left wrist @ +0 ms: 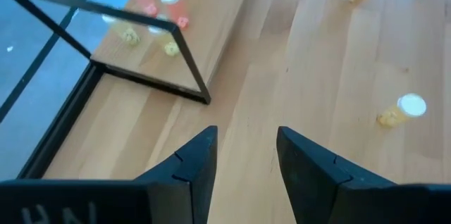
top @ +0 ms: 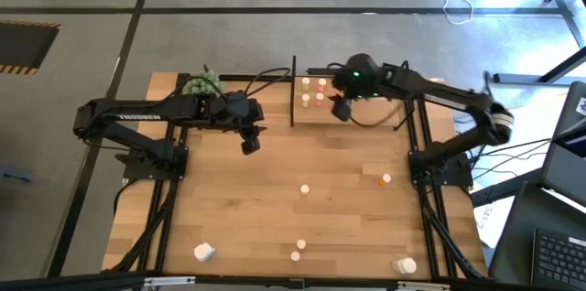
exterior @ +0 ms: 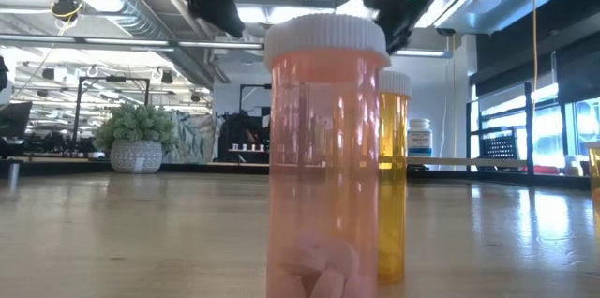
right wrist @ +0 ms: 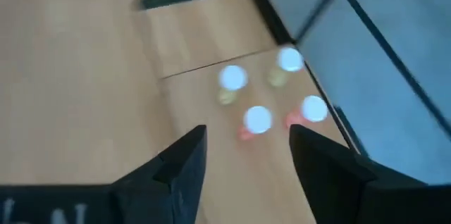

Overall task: Pick and place medicine bottles onto shelf by color
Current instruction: Put the top orange pill bottle on the shelf aligned with the other orange pill bottle

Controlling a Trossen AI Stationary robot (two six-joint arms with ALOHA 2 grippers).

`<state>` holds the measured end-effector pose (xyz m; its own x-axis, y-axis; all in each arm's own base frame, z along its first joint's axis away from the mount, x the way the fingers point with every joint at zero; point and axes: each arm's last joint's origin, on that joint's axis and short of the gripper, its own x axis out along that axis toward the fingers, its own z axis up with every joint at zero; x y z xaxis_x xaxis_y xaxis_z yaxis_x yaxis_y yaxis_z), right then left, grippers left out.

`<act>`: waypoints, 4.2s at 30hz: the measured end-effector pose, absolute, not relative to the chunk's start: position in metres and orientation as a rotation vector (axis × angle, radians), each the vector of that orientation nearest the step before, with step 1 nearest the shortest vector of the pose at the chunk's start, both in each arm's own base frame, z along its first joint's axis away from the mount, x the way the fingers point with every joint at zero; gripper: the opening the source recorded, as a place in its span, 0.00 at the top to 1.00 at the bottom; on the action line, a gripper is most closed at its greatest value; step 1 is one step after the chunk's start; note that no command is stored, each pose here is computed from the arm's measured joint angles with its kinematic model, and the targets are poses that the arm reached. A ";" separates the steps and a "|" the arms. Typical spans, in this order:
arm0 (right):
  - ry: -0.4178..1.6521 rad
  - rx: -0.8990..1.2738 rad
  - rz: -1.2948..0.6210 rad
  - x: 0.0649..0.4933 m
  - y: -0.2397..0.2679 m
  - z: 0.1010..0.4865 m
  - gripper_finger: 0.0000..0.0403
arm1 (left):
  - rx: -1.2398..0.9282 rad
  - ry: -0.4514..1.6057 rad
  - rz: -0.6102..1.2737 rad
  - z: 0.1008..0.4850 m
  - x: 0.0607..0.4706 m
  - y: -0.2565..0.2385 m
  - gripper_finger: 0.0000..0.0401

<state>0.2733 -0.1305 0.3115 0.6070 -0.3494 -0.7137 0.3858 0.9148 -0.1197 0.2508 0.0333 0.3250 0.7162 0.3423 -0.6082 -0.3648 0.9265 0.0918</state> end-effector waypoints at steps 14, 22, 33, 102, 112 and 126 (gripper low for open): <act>1.034 0.219 -0.177 0.195 -0.036 0.346 0.49 | -0.036 0.700 0.368 0.327 0.241 0.030 0.65; 1.249 0.407 -0.199 0.160 -0.010 0.344 0.49 | -0.066 0.701 0.285 0.327 0.242 0.028 0.65; 1.230 0.490 -0.107 0.129 0.009 0.318 0.49 | -0.062 0.701 0.268 0.327 0.243 0.025 0.65; 1.311 0.529 -0.218 0.123 0.031 0.171 0.50 | -0.125 0.574 0.032 0.337 0.252 0.010 0.65; 1.306 0.553 -0.234 0.123 0.031 0.171 0.70 | -0.125 0.574 0.032 0.337 0.252 0.010 0.65; 1.246 0.686 -0.353 0.127 0.031 0.177 0.70 | -0.125 0.574 0.032 0.337 0.252 0.010 0.65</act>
